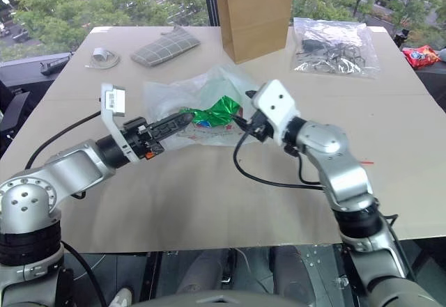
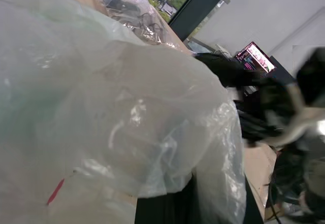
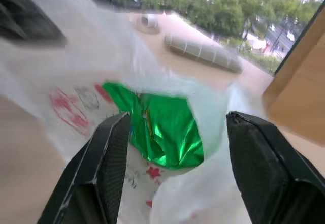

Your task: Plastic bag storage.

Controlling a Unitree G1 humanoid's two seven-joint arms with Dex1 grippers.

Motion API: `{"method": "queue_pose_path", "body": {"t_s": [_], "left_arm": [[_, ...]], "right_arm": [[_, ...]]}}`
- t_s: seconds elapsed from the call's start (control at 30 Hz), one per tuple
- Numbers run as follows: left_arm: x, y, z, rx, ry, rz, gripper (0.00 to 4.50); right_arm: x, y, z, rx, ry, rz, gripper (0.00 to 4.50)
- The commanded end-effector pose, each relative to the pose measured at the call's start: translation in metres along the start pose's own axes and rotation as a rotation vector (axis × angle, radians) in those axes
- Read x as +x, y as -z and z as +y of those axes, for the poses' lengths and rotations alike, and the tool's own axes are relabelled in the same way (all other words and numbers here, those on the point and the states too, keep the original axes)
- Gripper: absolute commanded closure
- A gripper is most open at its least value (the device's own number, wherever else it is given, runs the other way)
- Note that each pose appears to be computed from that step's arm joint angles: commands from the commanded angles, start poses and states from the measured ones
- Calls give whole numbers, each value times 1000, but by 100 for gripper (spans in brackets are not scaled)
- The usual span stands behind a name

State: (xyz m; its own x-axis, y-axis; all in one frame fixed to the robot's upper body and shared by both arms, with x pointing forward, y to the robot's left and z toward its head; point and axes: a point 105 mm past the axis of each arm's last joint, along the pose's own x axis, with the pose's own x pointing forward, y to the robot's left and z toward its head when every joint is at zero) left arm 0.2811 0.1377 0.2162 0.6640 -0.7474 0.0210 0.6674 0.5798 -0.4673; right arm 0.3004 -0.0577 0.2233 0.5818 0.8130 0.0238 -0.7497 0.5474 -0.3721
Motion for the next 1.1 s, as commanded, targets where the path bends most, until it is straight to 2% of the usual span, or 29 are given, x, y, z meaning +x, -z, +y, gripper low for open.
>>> {"method": "queue_pose_path", "body": {"t_s": [0.03,0.13,0.17,0.27,0.37,0.57,0.6,0.63,0.67,0.8,0.83,0.87,0.97,1.1], "left_arm": [[3,-8,-5,34,21,-31,450],[-2,-8,-8,37,58,-19,450],[-4,-8,-9,41,68,-13,450],[-7,-7,-11,64,85,13,450],[-6,-10,-9,82,79,17,450],[-6,-13,-10,101,68,10,450],[-7,-12,-11,104,65,9,450],[-7,-12,-11,105,62,8,450],[-8,-12,-11,106,59,7,450],[-8,-12,-11,106,54,2,450],[-7,-12,-11,106,53,1,450],[-7,-12,-11,106,53,0,450],[-6,-12,-10,103,55,-3,450],[-5,-14,-7,103,59,-5,450]], "right_arm": [[-43,-13,-8,42,17,28,121],[-94,29,-30,-97,132,328,14],[-105,38,-38,-116,176,388,4],[-134,79,-48,-72,195,547,4],[-151,118,-63,2,239,628,4],[-166,164,-67,100,212,724,4],[-171,169,-66,120,213,746,28],[-174,173,-66,137,220,757,79],[-177,175,-65,156,219,763,106],[-178,170,-58,208,209,731,272],[-178,168,-56,225,210,719,334],[-177,166,-55,235,209,711,370],[-173,158,-52,269,225,664,377],[-143,123,-48,325,237,466,377]]}}
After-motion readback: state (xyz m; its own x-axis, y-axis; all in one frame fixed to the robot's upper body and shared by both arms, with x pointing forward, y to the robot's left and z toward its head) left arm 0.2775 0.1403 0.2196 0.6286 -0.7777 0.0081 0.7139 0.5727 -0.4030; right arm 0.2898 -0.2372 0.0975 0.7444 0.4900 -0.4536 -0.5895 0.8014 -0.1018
